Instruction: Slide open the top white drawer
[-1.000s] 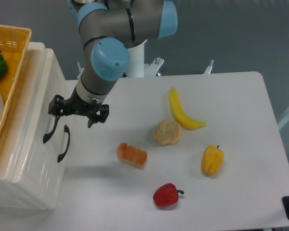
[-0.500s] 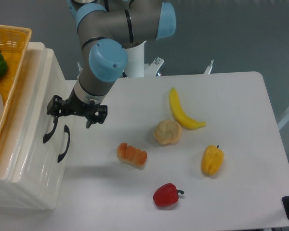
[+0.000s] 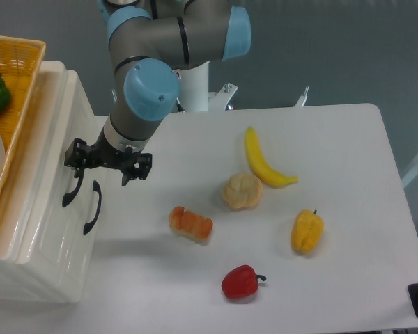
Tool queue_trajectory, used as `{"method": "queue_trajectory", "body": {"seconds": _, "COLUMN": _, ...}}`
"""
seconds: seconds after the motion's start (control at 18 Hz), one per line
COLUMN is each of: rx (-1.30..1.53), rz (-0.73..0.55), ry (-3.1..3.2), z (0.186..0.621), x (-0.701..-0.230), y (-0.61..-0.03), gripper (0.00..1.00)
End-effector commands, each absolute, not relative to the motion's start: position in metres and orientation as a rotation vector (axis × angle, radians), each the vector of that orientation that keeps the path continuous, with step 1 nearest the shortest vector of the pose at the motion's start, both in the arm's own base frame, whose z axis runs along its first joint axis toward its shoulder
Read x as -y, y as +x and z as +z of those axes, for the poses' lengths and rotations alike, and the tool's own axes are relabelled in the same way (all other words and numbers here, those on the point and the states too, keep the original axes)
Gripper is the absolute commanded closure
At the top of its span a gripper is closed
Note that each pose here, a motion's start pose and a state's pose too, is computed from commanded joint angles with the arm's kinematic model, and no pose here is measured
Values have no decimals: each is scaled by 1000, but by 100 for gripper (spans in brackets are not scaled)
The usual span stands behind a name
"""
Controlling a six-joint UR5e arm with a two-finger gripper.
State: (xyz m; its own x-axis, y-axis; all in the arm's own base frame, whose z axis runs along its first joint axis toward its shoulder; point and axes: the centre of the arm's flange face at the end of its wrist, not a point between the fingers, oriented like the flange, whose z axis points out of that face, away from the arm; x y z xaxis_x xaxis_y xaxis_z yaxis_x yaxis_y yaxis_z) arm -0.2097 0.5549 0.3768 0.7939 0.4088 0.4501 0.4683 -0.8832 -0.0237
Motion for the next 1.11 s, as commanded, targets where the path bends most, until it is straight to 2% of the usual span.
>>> {"method": "queue_trajectory", "body": {"seconds": 1.11, "rx": 701, "rz": -666, "ry": -2856, "z": 372, "x": -556, "y": -210, "gripper": 0}}
